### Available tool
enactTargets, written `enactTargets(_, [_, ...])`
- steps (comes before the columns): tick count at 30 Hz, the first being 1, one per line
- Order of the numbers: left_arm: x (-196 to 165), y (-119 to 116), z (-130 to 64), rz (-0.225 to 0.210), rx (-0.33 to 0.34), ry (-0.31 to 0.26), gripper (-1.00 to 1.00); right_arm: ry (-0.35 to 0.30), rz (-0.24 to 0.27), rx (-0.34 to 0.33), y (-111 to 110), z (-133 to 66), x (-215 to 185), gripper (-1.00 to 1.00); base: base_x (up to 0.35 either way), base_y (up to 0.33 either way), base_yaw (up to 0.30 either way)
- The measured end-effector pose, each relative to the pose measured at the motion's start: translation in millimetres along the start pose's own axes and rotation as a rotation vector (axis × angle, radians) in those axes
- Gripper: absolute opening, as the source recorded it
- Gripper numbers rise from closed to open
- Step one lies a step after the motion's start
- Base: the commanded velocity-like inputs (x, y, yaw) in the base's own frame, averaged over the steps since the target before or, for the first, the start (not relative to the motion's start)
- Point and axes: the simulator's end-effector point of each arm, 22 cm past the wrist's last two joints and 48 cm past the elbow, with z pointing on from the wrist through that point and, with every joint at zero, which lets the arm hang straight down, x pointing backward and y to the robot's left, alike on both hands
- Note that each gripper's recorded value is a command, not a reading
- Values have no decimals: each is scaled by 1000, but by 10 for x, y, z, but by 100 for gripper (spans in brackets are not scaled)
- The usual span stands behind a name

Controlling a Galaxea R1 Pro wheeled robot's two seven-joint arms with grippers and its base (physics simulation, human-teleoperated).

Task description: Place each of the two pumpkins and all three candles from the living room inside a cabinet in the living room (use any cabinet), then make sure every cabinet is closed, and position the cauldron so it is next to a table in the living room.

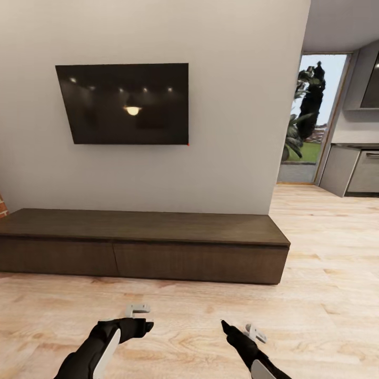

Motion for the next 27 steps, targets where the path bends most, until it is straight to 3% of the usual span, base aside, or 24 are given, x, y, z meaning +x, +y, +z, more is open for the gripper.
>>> enactTargets(8, [-24,-12,-34,-3,4,13,100,4,39,-44,-43,-43,63,100,0,0,0])
enactTargets(13, [-3,-23,-57,-7,7,38,100,-34,49,-49,-25,-42,-21,100,0,0,0])
enactTargets(16, [11,-28,-89,-13,10,64,100,-93,142,-64,-18,-49,-190,100,0,0,0])
enactTargets(21, [30,-38,-125,-19,13,93,100,-134,195,-143,116,-77,-326,100,0,0,0])
enactTargets(27, [54,-72,-188,-23,20,136,100,-235,368,-183,57,-135,-661,100,0,0,0])
